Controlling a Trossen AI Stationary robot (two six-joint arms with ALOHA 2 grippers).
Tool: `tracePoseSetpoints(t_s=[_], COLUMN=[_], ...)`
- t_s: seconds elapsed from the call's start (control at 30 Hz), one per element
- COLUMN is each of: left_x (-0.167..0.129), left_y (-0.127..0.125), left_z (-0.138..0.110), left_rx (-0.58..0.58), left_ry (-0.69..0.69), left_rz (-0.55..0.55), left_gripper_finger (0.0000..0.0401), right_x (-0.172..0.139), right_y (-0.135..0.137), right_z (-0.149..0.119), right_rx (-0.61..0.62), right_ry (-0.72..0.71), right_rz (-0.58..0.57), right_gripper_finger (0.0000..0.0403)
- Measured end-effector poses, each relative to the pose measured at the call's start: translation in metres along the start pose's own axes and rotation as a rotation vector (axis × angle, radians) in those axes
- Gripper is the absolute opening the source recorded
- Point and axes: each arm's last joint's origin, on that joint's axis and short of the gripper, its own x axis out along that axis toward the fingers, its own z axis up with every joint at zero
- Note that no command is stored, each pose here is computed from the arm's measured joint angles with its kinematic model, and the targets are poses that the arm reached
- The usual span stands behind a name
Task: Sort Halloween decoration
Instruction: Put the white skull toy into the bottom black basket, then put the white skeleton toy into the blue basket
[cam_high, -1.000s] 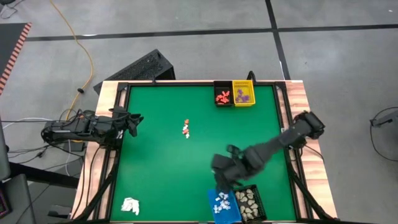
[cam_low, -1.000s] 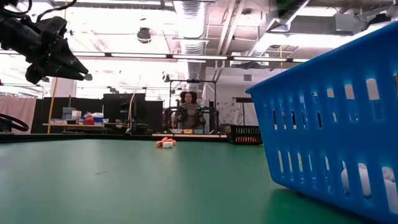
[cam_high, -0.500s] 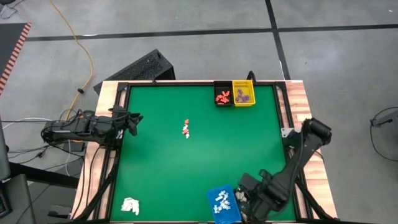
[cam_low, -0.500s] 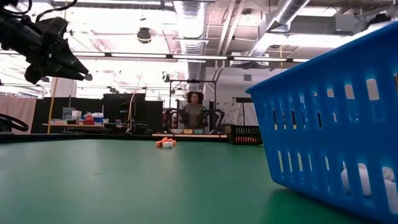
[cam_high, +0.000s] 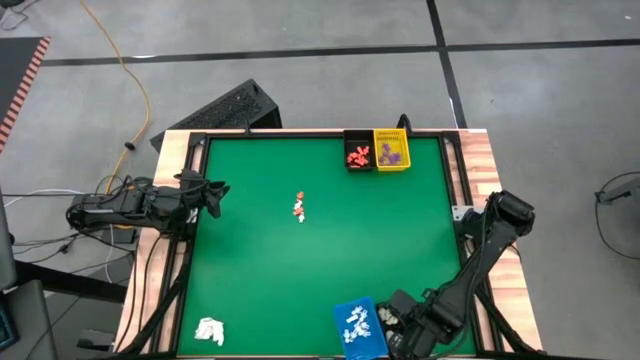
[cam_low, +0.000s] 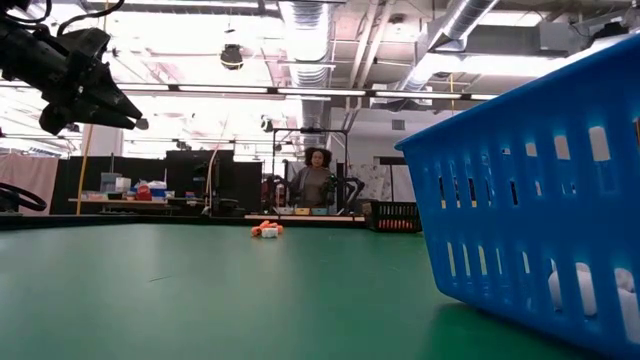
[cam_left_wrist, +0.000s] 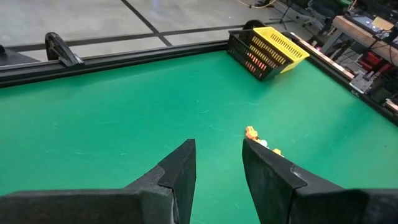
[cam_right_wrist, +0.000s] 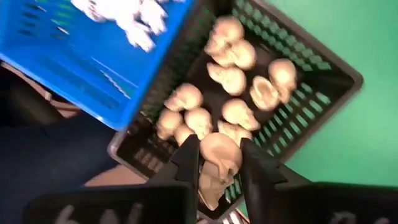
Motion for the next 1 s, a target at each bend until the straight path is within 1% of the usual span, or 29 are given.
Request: tracePoseSetpoints(t_s=[0.2, 0.3, 0.4, 0.47, 0.53, 0.6, 0.73, 0.87, 0.93, 1.0], left_x=[0.0, 0.0, 0.0, 0.0, 0.0, 0.0, 0.0, 0.0, 0.0, 0.0], left_y=[0.0, 0.0, 0.0, 0.0, 0.0, 0.0, 0.0, 0.0, 0.0, 0.0], left_z=[0.0, 0.0, 0.0, 0.0, 0.0, 0.0, 0.0, 0.0, 0.0, 0.0], left_rx=[0.0, 0.0, 0.0, 0.0, 0.0, 0.0, -0.008, -0.008, -0.008, -0.008], left_ry=[0.0, 0.0, 0.0, 0.0, 0.0, 0.0, 0.0, 0.0, 0.0, 0.0], left_rz=[0.0, 0.0, 0.0, 0.0, 0.0, 0.0, 0.0, 0.0, 0.0, 0.0], left_gripper_finger=[0.0121, 0.0121, 0.0121, 0.0121, 0.0121, 0.0121, 0.0121, 0.0121, 0.0121, 0.0121], right_x=[0.0, 0.0, 0.0, 0.001, 0.001, 0.0, -0.004, -0.01, -0.014, -0.019], right_y=[-0.001, -0.001, -0.001, -0.001, 0.0, -0.001, -0.007, -0.013, -0.014, -0.017], right_z=[0.001, 0.005, 0.011, 0.021, 0.036, 0.058, 0.107, 0.161, 0.188, 0.212], right_rx=[-0.002, 0.005, -0.018, -0.053, -0.116, -0.188, -0.303, -0.351, -0.351, -0.342], right_ry=[0.006, 0.003, -0.001, -0.044, -0.138, -0.279, -0.549, -0.77, -0.846, -0.898], right_rz=[-0.013, -0.016, -0.017, -0.017, -0.021, -0.054, -0.19, -0.308, -0.327, -0.316], right_gripper_finger=[0.0166, 0.0199, 0.0218, 0.0221, 0.0222, 0.022, 0.0215, 0.0215, 0.0215, 0.0215])
